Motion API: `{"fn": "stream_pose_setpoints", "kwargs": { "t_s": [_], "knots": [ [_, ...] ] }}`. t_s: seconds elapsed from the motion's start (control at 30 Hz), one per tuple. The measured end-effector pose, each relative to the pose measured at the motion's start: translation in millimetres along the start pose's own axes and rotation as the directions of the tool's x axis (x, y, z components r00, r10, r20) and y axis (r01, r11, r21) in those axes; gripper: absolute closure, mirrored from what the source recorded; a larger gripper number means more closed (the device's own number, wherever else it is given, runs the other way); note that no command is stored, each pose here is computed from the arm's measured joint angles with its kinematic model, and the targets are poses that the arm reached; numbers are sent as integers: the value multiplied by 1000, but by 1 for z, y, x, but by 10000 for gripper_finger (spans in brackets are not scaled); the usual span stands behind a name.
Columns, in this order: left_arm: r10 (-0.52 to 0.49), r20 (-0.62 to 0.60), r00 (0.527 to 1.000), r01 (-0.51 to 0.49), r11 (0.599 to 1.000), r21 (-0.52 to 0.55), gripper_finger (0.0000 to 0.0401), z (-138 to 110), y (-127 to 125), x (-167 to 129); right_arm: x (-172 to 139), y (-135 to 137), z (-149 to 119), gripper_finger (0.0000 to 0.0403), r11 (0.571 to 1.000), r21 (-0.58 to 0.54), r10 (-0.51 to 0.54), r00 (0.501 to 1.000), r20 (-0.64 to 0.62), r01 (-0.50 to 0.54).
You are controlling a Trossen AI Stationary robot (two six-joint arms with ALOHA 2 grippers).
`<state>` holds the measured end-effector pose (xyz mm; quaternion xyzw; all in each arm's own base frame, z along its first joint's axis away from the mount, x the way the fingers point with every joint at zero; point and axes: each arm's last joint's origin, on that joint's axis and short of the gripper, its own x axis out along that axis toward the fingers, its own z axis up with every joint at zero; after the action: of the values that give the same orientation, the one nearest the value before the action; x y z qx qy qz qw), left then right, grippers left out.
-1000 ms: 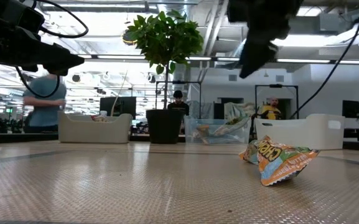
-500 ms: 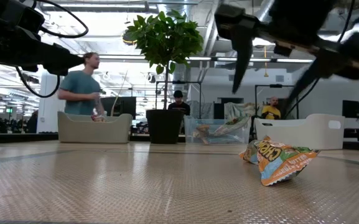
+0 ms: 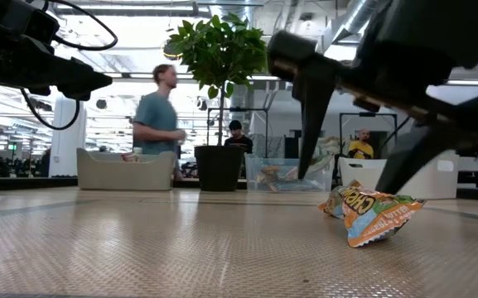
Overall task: Pick and place Granola Bars by type
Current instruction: Put the yellow granola bar into the transparent bin
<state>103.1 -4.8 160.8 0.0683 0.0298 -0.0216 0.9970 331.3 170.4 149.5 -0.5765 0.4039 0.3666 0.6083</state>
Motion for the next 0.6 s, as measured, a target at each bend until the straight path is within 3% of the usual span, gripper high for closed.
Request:
{"fn": "stream_pose_setpoints", "kwargs": {
  "t_s": [0.33,0.43,0.6],
  "knots": [
    [0,0,1000,0,1000,0,189,0,0,0,11,3,0,139,999,-6,53,999,-9,-53],
    [0,0,1000,0,1000,0,189,0,0,0,12,3,-2,171,997,9,73,997,-3,-73],
    [0,0,1000,0,1000,0,189,0,0,0,12,6,-2,259,993,41,108,994,11,-108]
  ]
}}
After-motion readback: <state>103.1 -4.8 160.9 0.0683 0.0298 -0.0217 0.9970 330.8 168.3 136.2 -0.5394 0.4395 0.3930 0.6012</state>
